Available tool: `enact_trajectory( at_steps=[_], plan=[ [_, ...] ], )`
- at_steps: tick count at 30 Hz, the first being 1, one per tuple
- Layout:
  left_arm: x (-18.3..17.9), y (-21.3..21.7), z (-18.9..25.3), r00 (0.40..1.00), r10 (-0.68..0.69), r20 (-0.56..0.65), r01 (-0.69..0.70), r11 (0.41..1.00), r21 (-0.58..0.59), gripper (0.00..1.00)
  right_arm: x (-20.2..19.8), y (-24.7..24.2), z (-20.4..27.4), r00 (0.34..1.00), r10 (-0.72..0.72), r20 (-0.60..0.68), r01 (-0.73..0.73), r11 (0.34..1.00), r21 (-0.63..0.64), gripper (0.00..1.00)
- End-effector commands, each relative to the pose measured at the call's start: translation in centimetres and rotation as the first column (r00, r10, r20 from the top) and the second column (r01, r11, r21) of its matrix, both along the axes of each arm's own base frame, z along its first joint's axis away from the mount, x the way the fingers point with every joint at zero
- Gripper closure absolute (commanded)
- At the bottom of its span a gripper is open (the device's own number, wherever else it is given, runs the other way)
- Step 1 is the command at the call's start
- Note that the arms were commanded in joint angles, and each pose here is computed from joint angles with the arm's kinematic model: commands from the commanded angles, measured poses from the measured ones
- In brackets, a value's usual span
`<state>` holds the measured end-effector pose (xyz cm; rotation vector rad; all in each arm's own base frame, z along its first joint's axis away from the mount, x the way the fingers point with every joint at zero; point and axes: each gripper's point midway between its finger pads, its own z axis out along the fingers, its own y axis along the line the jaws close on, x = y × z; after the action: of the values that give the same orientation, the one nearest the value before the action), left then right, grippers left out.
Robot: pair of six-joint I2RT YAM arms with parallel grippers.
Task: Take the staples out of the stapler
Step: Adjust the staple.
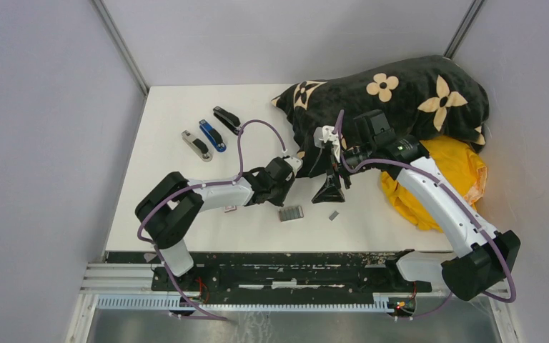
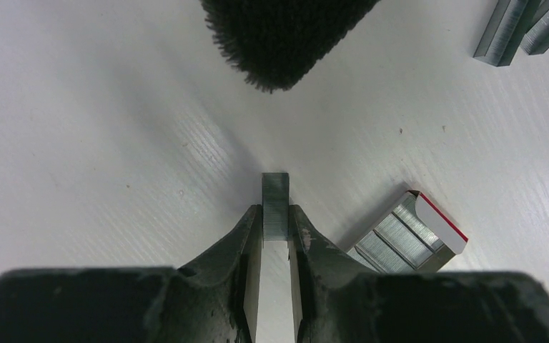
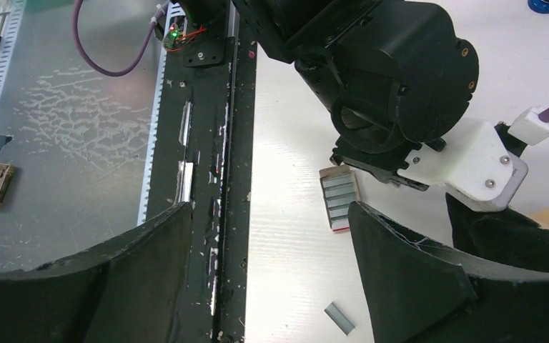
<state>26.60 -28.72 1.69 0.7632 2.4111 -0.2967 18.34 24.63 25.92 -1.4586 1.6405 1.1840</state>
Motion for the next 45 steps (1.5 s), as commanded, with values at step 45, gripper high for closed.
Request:
enact_trajectory(
  at_steps=[45],
  plan=[
    [-9.7,-1.0,26.0,0.96,0.042,0.278,0.268,0.165,-0.949,0.85,2.1,4.4,3.5,0.882,-0.092,-0.462,0.221,0.947,0.233,0.19]
  ],
)
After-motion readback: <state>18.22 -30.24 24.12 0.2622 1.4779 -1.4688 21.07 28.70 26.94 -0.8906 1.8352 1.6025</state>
